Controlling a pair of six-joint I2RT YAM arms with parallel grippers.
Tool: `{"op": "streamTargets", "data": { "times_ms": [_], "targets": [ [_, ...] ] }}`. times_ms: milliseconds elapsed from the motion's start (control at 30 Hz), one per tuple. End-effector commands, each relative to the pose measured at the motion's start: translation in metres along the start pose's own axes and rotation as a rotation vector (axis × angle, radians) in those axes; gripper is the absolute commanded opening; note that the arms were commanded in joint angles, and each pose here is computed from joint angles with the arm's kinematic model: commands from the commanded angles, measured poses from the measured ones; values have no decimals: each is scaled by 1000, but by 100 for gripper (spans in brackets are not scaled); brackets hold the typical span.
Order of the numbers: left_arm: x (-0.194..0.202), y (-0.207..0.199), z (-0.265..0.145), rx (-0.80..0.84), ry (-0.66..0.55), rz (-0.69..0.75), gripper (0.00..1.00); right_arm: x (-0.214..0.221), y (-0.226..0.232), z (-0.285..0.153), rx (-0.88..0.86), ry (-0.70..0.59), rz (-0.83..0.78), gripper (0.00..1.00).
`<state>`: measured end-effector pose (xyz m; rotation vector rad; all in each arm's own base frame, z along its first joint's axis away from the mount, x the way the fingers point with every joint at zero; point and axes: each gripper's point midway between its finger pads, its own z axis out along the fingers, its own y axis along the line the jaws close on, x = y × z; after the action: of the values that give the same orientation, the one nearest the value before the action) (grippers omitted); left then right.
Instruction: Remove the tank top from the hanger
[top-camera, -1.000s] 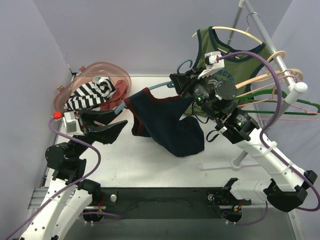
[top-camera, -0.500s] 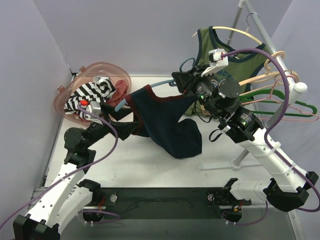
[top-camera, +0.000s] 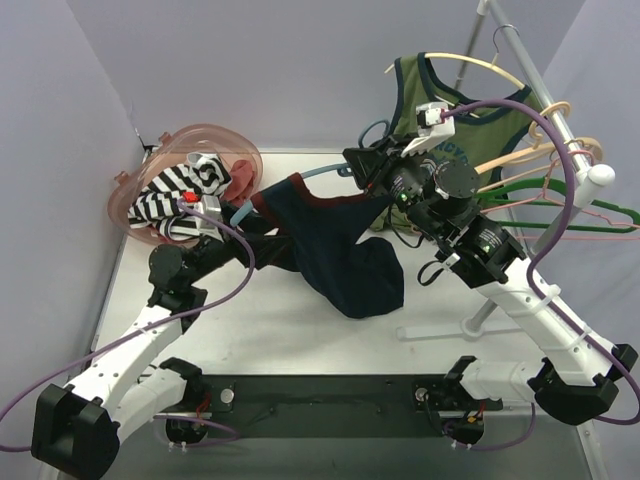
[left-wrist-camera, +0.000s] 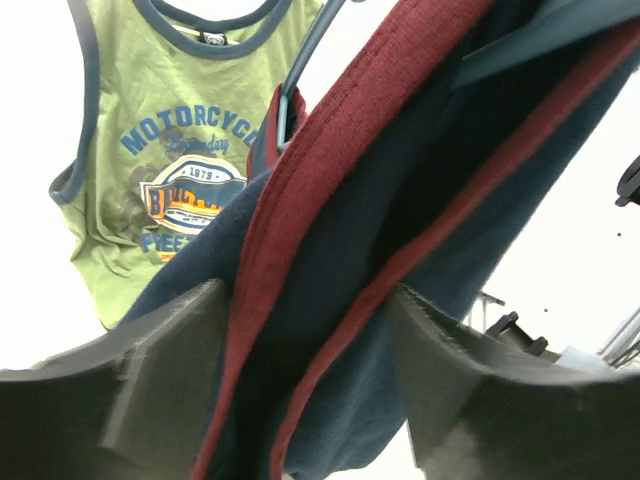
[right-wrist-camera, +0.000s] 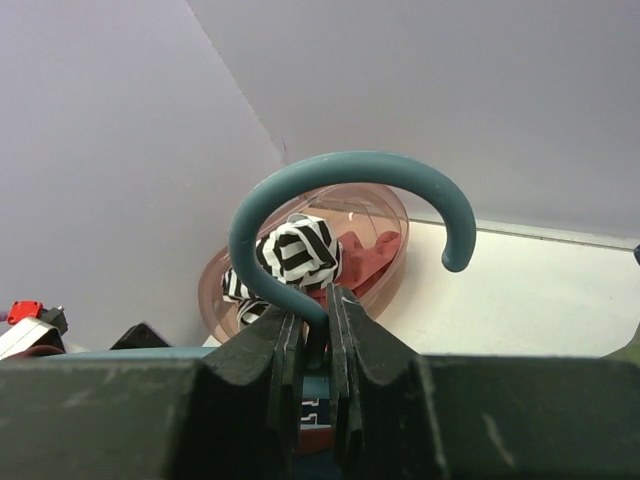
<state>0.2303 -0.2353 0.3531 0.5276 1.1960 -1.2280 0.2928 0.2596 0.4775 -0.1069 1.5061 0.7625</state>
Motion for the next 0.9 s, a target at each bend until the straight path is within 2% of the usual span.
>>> {"op": "streamTargets", "data": {
  "times_ms": [0,67,100,233,467,533,567,667,800,867],
  "targets": [
    [-24,-17,6,68,-61,101,42,-48,13,-21,-64,-150,56,0],
    [-29,-20,4,69,-69,114,18,-42,8,-22,-50,-139,36,0],
    [-31,-20,3,52,-79,115,0,-43,4,-25,-34,-142,25,0],
    [-34,-13,-10,-50,-92,99,0,-40,-9,-28,16,-133,-44,0],
    [-59,-26,-37,-151,-170,129,0,-33,-33,-18,126,-78,-154,0],
    [-64,-23,-45,-202,-201,122,0,-34,-38,-17,144,-78,-157,0],
    [-75,-22,-56,-252,-266,124,0,-36,-41,-15,154,-80,-157,0],
    [-92,-23,-73,-331,-339,139,0,-43,-52,-15,198,-83,-169,0],
    [-102,-5,-90,-496,-365,126,0,-53,-64,-15,243,-96,-144,0],
    [-103,-3,-94,-521,-372,116,0,-57,-65,-15,243,-106,-129,0]
  ]
}}
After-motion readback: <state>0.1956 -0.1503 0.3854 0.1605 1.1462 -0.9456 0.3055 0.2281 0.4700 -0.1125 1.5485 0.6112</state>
